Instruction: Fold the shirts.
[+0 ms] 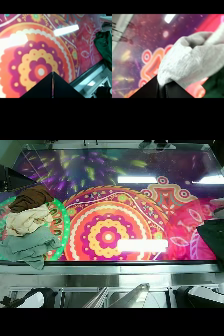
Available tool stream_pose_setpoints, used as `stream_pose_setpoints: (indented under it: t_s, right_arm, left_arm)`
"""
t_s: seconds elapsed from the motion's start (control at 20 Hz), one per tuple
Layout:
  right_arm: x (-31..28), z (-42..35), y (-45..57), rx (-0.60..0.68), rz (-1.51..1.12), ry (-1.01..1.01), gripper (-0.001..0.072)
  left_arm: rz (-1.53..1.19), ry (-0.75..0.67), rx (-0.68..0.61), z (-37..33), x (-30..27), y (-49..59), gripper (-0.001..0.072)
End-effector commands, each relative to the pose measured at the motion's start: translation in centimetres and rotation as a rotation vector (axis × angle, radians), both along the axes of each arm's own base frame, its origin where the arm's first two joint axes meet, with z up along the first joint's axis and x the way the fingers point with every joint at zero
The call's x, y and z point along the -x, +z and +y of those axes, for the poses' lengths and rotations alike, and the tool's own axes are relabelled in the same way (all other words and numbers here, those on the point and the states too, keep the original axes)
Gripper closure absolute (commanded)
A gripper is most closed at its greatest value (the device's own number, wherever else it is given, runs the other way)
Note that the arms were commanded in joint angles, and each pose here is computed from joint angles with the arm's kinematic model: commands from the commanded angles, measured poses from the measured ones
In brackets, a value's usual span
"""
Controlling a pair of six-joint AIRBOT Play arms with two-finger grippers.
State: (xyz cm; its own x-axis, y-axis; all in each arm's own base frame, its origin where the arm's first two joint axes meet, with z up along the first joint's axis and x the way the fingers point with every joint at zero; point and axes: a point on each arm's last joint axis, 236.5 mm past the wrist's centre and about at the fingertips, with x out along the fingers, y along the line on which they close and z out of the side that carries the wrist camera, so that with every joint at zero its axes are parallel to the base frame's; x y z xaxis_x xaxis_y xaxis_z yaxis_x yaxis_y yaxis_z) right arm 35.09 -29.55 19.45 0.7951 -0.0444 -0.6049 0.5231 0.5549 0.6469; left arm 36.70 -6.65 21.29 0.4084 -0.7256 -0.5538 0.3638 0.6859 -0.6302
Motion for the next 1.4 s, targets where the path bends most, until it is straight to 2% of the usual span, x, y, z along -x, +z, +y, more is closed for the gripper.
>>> stream_pose_setpoints:
  t_s: [0.0,0.2,0.55,0.7,0.75,0.8,0.85,0.9,0.95,1.15,1.2,1.3,1.35]
  right_arm:
    - [6.5,-1.1,-5.4,-0.017,0.354,-0.084,0.0696]
    - [17.2,-1.8,-9.7,-0.037,0.826,-0.214,0.0696]
    - [24.3,-0.4,-13.9,-0.076,1.127,-0.239,0.0695]
    - [24.3,-0.7,-16.5,-0.059,1.131,-0.218,0.0691]
    - [24.2,-0.9,-17.0,-0.055,1.129,-0.215,0.0643]
    - [24.1,-1.0,-17.3,-0.054,1.130,-0.213,0.0430]
    - [24.0,-1.1,-17.5,-0.056,1.131,-0.211,0.0174]
    - [24.0,-1.1,-17.6,-0.057,1.132,-0.210,0.0008]
    - [23.9,-1.1,-17.6,-0.059,1.128,-0.209,0.0007]
    - [22.5,0.3,-17.7,-0.115,1.070,-0.192,0.0014]
    - [21.0,1.1,-17.8,-0.155,1.009,-0.173,0.0078]
    - [16.6,3.9,-17.7,-0.256,0.848,-0.088,0.0684]
    - [14.2,5.3,-17.2,-0.293,0.765,-0.031,0.0694]
  left_arm:
    - [0.002,0.000,0.001,0.0,0.0,0.0,0.0692]
    - [0.014,-0.017,0.001,-0.2,0.5,-0.1,0.0691]
    - [0.017,-0.021,0.000,-0.2,0.6,-0.1,0.0691]
    - [0.027,-0.034,0.000,-0.3,1.0,-0.2,0.0691]
    - [0.027,-0.034,0.000,-0.3,1.0,-0.2,0.0692]
    - [0.027,-0.034,0.000,-0.3,1.0,-0.2,0.0692]
    - [0.026,-0.033,0.001,-0.3,0.9,-0.2,0.0692]
    - [0.026,-0.033,0.001,-0.3,0.9,-0.2,0.0691]
    - [0.026,-0.033,0.001,-0.3,0.9,-0.2,0.0691]
    - [0.019,-0.025,0.001,-0.3,0.7,-0.1,0.0692]
    - [0.011,-0.016,0.001,-0.2,0.5,0.0,0.0692]
    - [0.005,-0.008,0.001,-0.1,0.2,0.0,0.0692]
    - [-0.001,-0.004,0.001,-0.1,0.1,0.1,0.0692]
